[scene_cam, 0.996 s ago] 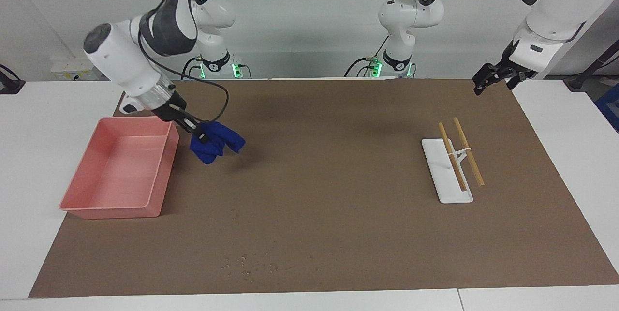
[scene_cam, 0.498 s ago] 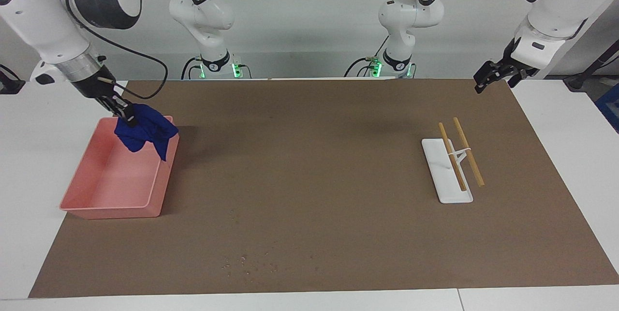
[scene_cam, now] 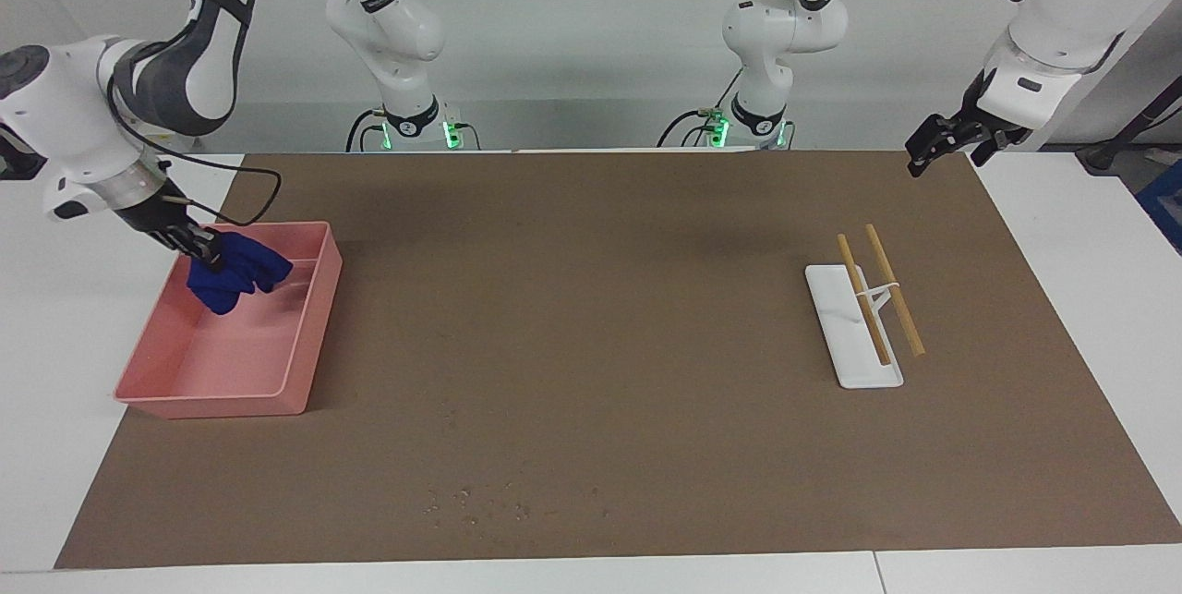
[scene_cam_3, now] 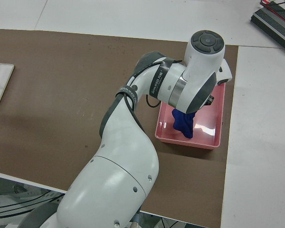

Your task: Wipe water with towel using both arms

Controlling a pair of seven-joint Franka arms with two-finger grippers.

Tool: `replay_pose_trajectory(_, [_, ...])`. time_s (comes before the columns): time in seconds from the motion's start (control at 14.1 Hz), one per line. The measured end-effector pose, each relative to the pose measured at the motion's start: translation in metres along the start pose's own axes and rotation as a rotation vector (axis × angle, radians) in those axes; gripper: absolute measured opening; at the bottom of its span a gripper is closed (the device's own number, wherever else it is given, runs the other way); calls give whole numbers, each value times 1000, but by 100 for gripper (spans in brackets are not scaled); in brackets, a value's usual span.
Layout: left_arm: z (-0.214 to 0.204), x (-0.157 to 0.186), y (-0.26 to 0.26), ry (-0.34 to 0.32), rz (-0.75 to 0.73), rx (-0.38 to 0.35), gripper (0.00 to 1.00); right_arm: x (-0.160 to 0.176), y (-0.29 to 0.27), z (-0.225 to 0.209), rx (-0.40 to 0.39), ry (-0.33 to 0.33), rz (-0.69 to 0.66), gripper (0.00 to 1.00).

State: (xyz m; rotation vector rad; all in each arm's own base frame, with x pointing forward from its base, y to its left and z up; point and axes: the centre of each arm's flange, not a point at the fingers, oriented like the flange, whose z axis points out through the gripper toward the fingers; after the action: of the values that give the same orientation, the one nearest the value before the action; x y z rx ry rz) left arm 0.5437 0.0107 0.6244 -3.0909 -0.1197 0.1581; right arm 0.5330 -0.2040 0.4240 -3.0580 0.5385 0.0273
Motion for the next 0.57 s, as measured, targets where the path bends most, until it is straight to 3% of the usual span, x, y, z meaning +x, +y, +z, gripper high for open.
replay_pose_trajectory(0.07, [-1, 0, 2, 1, 2, -19, 100, -3, -1, 11, -21, -17, -16, 19])
replay_pose_trajectory(0.14, [-2, -1, 4, 1, 4, -46, 100, -6, -3, 18, -35, -32, -29, 27])
replay_pose_trajectory(0.36, [-3, 0, 5, 7, 3, -75, 100, -10, -8, 17, -46, -43, -45, 59])
replay_pose_trajectory(0.57, [-4, 0, 5, 9, 3, -75, 100, -19, -48, -24, -56, -38, -113, 91])
